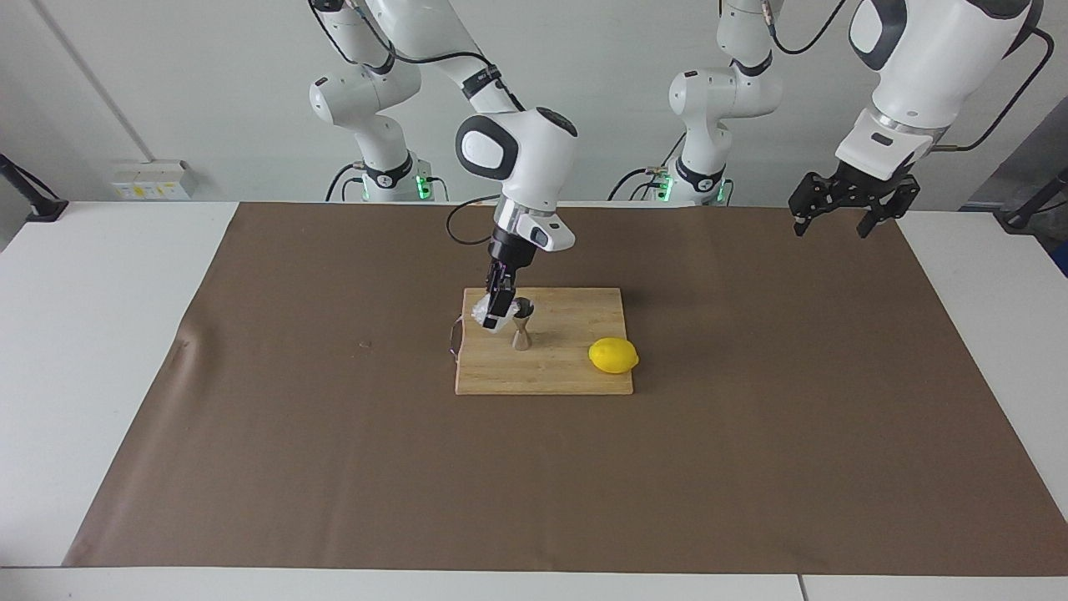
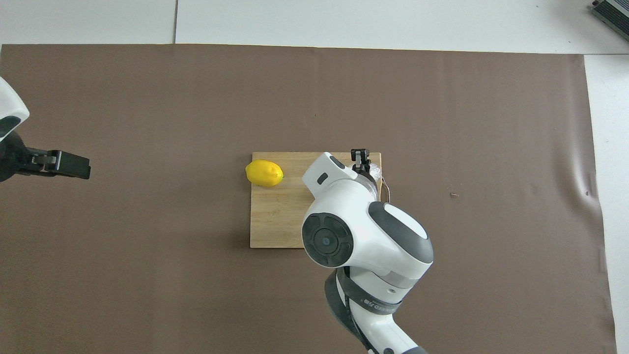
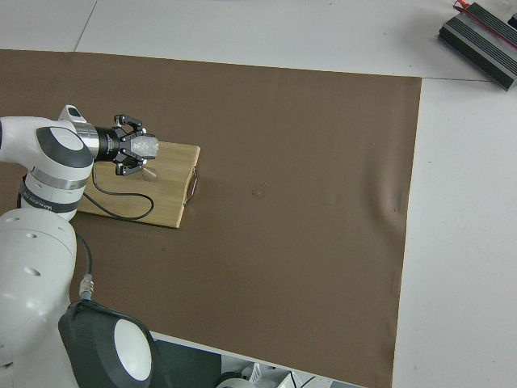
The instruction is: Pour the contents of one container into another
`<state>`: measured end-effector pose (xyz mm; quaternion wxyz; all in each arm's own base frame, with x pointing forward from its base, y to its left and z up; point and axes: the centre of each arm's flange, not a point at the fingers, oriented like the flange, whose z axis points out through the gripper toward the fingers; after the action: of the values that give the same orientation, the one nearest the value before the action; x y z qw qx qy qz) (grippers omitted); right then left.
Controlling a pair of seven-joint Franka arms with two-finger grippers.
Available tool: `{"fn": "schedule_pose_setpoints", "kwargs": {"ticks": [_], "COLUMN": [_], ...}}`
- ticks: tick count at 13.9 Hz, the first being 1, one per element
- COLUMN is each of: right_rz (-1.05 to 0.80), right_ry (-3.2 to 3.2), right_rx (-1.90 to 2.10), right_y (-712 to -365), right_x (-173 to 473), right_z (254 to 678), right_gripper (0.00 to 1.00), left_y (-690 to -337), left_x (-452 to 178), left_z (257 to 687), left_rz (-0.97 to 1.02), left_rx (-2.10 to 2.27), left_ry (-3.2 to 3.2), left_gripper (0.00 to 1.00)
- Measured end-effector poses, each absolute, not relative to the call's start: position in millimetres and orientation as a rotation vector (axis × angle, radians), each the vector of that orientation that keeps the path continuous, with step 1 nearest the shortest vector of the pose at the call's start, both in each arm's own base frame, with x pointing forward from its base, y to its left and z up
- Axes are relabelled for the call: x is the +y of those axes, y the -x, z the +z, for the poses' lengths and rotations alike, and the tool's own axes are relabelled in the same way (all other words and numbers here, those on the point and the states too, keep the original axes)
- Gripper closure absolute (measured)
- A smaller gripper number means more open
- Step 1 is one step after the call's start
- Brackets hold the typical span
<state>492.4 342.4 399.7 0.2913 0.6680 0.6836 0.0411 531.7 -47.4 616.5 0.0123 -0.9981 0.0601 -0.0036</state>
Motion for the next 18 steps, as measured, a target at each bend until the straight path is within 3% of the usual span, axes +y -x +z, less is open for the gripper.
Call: {"fn": "schedule_pose_setpoints", "kwargs": {"ticks": [18], "right_rz": [0.146], "right_ry": [-1.629], "right_rx": [1.773], "right_y": [-465.7], "right_x": [345.3], "right_z": [394.9], "right_gripper": [0.49], "left_y": [-531.7], "left_x": [-47.4], "left_z": [616.5], "left_rz": [-0.011], "left_rx": [0.187], "left_ry": [3.111], "left_gripper": [0.0]}}
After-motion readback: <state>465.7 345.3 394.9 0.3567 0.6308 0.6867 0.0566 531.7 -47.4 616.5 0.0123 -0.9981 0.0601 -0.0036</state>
